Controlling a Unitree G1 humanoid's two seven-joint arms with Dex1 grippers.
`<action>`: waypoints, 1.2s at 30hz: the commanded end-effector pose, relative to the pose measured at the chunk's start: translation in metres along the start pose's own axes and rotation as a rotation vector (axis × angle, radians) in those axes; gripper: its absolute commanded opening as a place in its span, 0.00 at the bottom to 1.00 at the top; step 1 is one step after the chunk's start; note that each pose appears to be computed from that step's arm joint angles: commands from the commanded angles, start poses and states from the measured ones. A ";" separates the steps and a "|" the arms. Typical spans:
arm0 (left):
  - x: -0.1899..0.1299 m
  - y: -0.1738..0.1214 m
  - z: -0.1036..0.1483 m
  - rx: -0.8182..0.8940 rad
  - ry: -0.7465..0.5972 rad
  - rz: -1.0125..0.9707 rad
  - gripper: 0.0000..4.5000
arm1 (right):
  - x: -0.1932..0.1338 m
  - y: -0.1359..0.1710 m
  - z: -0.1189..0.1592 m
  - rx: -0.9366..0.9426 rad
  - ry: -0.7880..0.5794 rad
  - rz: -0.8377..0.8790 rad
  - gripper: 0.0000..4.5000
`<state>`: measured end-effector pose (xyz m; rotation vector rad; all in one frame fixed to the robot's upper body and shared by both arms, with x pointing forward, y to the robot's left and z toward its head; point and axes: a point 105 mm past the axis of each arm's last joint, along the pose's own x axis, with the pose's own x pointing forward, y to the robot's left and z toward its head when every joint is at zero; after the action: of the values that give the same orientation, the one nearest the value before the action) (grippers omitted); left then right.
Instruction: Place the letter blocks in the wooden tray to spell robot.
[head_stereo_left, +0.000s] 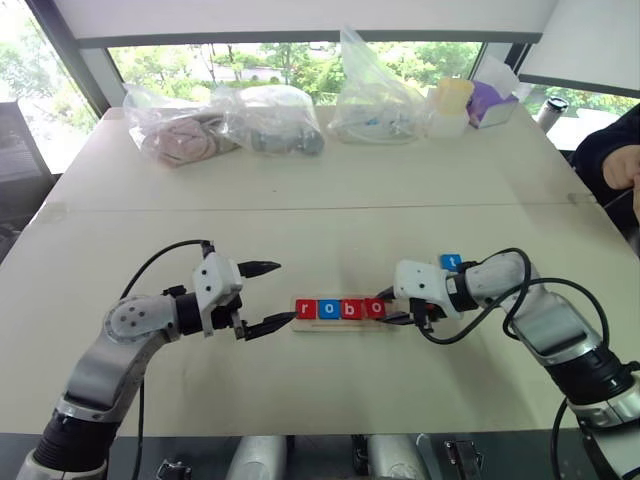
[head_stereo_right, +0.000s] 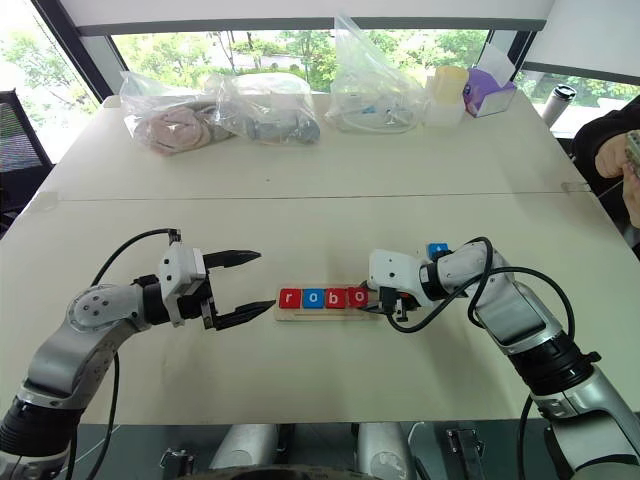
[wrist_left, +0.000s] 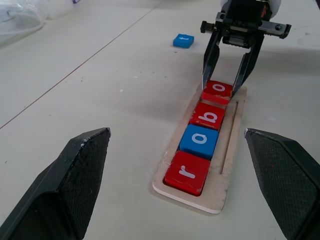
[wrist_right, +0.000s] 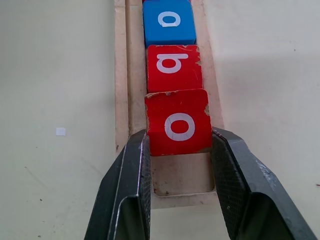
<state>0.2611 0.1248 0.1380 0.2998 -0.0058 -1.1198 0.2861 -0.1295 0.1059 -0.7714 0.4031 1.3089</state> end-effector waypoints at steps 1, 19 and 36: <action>0.001 -0.001 0.011 0.050 -0.029 -0.005 1.00 | -0.003 0.000 0.008 -0.028 -0.020 -0.008 0.25; 0.002 -0.001 0.010 0.050 -0.033 -0.001 1.00 | -0.002 -0.001 0.011 -0.034 -0.022 -0.007 1.00; 0.002 -0.001 0.011 0.049 -0.030 0.003 1.00 | -0.046 -0.047 -0.003 0.101 -0.059 -0.336 1.00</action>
<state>0.2613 0.1229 0.1389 0.3000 -0.0196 -1.1167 0.3264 -0.1688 0.1407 -0.6798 0.3111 0.9761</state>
